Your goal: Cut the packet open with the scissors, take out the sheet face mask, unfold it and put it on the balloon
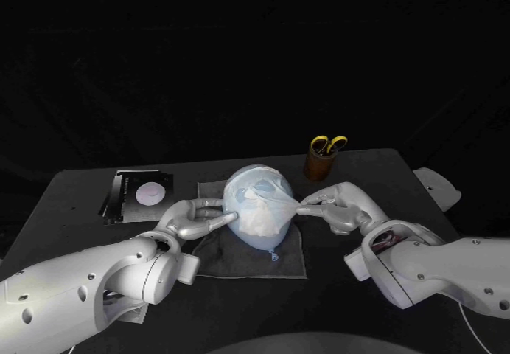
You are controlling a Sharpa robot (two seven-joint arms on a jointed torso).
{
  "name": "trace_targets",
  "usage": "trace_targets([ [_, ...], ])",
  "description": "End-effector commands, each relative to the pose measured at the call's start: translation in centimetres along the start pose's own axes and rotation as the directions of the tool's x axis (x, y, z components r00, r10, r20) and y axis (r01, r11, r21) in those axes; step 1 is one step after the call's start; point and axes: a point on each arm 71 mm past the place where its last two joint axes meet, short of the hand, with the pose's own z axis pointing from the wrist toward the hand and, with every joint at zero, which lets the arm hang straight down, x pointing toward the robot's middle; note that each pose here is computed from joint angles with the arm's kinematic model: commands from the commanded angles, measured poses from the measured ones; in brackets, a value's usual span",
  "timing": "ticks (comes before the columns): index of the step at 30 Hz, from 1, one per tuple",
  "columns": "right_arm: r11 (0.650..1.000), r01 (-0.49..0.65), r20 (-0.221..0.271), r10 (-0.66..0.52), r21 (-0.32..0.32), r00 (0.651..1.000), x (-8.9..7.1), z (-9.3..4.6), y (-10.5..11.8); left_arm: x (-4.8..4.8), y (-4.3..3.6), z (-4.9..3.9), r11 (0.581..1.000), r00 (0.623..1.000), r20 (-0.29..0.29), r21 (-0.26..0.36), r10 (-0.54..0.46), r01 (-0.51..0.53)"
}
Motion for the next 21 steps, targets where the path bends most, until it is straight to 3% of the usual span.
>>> trace_targets([
  [1, 1.0, 0.02, -0.05, -0.021, -0.014, 0.999, 0.05, 0.24, 0.05, 0.09, 0.15, 0.03, 1.0, 1.0, 0.005, -0.018, 0.002, -0.001],
  [21, 0.998, 0.043, -0.098, -0.046, -0.034, 0.994, 0.19, 0.71, 0.47, 0.12, 0.45, 0.48, 0.995, 0.997, 0.065, -0.091, 0.034, -0.028],
])
